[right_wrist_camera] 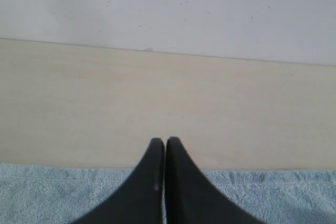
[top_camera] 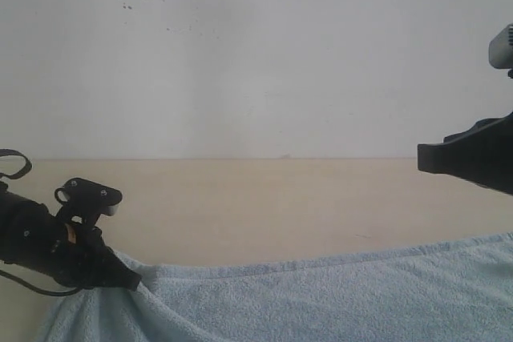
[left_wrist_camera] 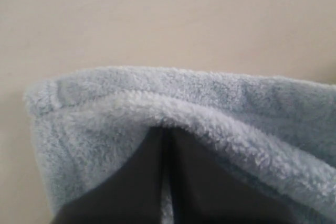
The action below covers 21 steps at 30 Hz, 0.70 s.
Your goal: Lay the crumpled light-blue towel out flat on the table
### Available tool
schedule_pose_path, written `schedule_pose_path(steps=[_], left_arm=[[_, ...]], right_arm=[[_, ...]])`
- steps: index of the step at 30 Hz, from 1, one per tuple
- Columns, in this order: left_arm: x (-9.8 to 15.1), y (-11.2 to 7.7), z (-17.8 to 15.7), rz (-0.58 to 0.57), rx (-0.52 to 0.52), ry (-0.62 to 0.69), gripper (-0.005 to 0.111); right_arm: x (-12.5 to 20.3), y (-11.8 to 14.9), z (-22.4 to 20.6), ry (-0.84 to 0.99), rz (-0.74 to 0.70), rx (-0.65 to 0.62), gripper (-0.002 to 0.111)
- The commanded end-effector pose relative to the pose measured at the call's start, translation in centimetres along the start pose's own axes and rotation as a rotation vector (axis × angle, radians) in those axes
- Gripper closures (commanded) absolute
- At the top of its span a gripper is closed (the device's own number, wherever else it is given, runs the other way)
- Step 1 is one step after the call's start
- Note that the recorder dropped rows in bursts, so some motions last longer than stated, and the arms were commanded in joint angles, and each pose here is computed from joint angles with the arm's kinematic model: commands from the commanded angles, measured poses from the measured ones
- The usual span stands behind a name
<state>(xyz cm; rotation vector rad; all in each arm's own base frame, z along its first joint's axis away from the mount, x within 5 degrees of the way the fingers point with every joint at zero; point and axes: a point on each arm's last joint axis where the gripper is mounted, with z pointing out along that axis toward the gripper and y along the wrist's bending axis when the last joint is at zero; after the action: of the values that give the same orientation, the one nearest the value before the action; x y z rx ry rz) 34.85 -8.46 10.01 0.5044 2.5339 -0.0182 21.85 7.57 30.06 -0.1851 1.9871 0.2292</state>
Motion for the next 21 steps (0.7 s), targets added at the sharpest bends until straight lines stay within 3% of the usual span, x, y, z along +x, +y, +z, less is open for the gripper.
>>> schedule_pose_path(steps=[1, 10, 21], left_arm=[[0.0, -0.4, 0.3, 0.004, 0.007, 0.022, 0.103], [-1.1, 0.0, -2.9, 0.006, -0.01, 0.027, 0.103], [0.4, 1.2, -4.6, -0.032, -0.032, 0.027, 0.103]], right_arm=[[-0.1, 0.1, -0.1, -0.005, -0.009, -0.003, 0.108], [-0.1, 0.1, -0.1, -0.004, 0.007, -0.005, 0.108], [0.0, 0.1, -0.1, -0.001, 0.032, -0.007, 0.108]])
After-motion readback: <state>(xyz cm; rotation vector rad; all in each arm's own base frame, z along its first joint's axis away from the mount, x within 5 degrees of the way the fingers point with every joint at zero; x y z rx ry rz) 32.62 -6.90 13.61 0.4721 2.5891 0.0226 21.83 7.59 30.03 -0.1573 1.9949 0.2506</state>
